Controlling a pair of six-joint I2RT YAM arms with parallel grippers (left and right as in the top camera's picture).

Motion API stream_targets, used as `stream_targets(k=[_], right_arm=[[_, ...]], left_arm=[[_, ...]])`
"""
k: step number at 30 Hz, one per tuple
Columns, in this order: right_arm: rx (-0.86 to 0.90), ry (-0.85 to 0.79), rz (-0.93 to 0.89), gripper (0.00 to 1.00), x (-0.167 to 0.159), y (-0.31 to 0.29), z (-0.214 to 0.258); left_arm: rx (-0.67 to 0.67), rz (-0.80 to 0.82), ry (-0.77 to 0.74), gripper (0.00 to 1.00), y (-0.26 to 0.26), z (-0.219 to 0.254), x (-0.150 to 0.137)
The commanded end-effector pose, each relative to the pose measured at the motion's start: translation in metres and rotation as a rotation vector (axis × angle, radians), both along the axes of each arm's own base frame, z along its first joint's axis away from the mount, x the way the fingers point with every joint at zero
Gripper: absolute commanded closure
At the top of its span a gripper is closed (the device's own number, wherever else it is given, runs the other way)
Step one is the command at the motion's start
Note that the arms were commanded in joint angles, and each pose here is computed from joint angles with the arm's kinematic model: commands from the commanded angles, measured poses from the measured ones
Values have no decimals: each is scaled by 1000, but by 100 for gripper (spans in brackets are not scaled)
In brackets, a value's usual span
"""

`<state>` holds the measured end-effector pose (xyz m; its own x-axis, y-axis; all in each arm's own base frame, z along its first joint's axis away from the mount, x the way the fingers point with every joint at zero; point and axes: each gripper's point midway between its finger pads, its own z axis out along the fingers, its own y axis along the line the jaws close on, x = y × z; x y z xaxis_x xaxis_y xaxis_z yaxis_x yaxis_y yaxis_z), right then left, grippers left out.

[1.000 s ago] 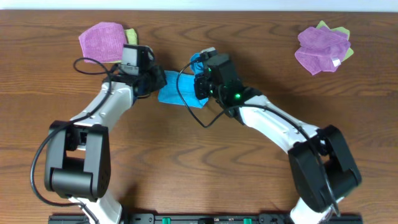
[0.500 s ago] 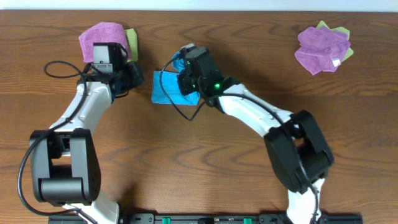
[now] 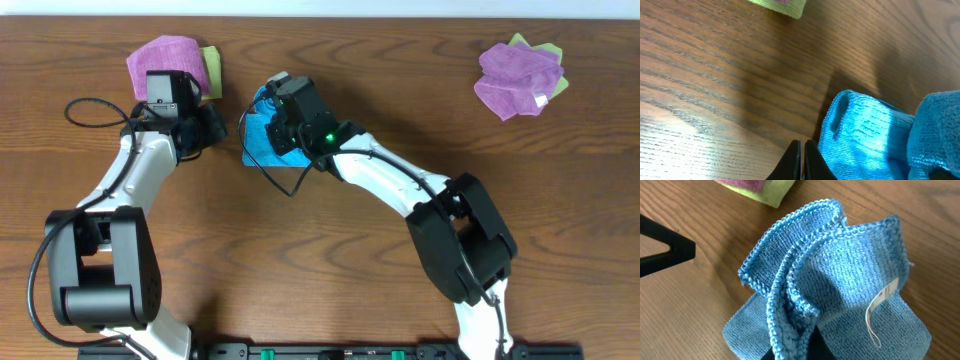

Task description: Fold the cloth

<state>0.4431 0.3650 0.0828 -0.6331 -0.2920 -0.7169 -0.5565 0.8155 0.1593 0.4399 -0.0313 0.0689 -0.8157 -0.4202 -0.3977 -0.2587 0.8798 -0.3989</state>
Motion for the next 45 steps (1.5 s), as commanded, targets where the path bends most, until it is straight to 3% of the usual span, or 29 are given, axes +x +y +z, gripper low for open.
stream_targets(k=[1,24,26,28,33,45], right_arm=[[-20,-18,31,99,0,7,-2],[-56,17,88,99,-17,29,-40],[-58,19,91,94,-18,30,-42],[-57,18,97,82,-20,32,-42],[-45,27,140,62,-30,44,-39],[-13,88,242,59,-58,68,-33]], left_arm=[[31,5,-29,94,7,12,2],[33,7,-23,94,8,11,1],[33,7,-23,94,8,11,1],[34,8,-23,94,8,11,1],[34,20,-23,94,13,11,1],[34,84,-22,94,42,11,2]])
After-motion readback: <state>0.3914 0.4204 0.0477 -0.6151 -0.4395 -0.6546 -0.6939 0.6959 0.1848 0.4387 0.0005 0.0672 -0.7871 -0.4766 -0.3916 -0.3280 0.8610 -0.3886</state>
